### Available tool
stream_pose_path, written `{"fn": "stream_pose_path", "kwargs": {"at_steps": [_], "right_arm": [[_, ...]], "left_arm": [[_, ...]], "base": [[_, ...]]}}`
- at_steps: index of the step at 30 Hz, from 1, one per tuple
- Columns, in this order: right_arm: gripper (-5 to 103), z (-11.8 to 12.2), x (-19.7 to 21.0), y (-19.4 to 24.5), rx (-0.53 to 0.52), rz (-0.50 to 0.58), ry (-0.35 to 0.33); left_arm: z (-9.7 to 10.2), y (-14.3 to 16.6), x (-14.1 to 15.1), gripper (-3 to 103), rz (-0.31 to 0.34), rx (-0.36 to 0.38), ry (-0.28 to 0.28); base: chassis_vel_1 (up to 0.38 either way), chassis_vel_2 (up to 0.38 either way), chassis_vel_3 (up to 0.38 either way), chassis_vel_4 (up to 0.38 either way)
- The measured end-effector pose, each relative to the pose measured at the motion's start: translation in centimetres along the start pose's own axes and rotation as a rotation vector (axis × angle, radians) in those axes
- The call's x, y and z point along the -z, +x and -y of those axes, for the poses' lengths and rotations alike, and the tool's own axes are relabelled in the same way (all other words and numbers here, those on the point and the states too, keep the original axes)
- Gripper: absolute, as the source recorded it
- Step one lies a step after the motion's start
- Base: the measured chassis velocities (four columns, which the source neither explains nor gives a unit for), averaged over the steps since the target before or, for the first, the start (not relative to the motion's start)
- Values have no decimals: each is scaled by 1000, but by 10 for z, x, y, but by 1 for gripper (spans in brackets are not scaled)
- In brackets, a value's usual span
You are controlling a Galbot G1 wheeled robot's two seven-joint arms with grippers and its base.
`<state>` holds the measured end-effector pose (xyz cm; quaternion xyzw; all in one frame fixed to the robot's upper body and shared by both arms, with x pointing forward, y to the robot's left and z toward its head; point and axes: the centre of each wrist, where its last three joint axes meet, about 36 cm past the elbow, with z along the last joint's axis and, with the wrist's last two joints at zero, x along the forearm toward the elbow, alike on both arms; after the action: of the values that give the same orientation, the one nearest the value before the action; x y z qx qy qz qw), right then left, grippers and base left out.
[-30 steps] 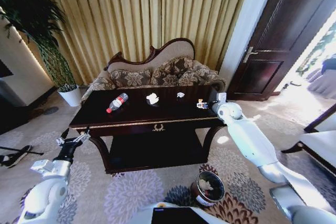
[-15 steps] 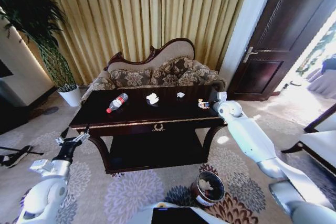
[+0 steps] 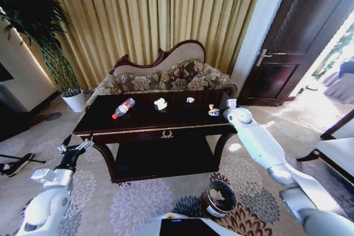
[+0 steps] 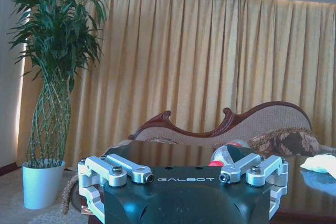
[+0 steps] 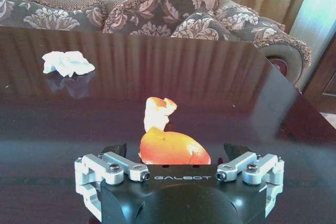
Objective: Move to the front of the table and place the trash on the table into the trash bin.
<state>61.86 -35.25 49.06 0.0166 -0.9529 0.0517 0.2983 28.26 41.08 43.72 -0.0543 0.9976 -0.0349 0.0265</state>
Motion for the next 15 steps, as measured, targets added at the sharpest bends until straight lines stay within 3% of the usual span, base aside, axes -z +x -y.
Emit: {"fn": "stream_pose_path", "kwargs": {"at_steps": [6,12,15], "right_arm": [[100,1,-1,1,6,14,0],[74,2,-5,0,11,19,-4],[68,2,-6,1,13,19,-4]], "left_arm": [[0,-1,0,100,1,-2,-1],[0,0,0,100,1,-2,-1],[0,0,0,100,1,-2,-1]], "base": [[0,0,0,0],[0,0,0,0],[0,0,0,0]]}}
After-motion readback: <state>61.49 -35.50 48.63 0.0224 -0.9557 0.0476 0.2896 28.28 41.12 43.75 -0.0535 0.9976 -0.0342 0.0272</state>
